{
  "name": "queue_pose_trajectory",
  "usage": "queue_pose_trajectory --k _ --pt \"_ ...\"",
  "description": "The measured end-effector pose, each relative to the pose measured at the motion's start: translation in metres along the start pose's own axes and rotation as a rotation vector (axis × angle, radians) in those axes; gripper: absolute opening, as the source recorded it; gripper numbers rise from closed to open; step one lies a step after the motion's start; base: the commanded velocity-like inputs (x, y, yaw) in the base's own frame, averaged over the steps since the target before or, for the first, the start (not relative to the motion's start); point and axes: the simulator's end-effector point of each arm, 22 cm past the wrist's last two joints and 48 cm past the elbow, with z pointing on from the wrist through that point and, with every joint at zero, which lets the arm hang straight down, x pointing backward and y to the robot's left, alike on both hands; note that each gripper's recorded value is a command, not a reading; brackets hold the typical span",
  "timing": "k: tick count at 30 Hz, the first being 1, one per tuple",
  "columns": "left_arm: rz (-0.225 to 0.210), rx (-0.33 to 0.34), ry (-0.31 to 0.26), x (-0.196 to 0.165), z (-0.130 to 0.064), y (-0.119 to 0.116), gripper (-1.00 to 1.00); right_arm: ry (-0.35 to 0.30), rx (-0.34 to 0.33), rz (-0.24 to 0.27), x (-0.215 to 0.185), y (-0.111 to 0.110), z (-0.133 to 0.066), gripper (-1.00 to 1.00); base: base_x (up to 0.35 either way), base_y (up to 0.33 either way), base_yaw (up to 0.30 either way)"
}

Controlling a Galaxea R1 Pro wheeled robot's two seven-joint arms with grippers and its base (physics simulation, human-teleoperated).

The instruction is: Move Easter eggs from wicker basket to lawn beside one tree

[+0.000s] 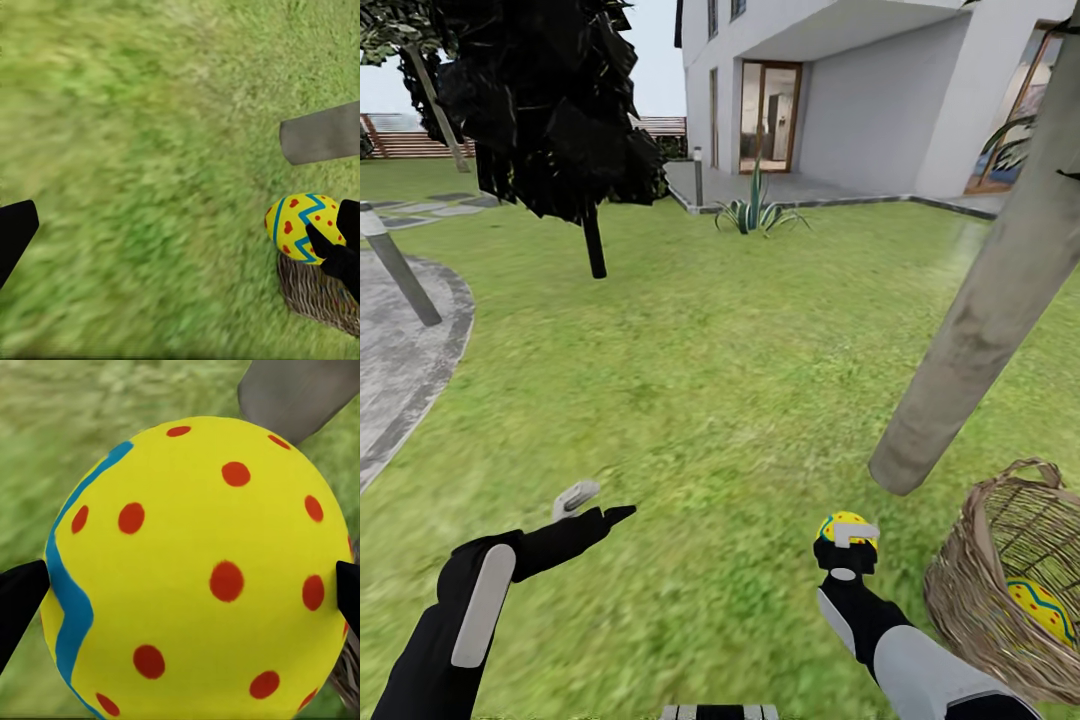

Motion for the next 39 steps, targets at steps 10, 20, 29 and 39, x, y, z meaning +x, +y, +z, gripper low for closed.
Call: queue_pose_trajectory --k 10,20,29,39 --pt "-0.012 -0.007 0.018 0.007 0.007 0.008 1.00 0.016 -0.004 -0.009 0.011 0.004 0.005 -1.00 0.000 0.000 -0.058" --pt "-0.010 -0.005 0.010 0.004 0.005 0.006 1.00 0.012 -0.004 -0.007 0.009 0.004 0.004 -1.00 0.024 0.000 -0.070" --pt "-0.011 -0.005 0.007 0.003 0.005 0.006 1.00 0.022 0.009 -0.008 0.012 -0.002 0.005 -1.00 0.267 0.000 0.000" --pt "-0.014 -0.006 0.006 0.003 0.005 0.008 1.00 0.023 0.084 -0.009 0.012 -0.021 0.005 -1.00 0.210 0.000 0.000"
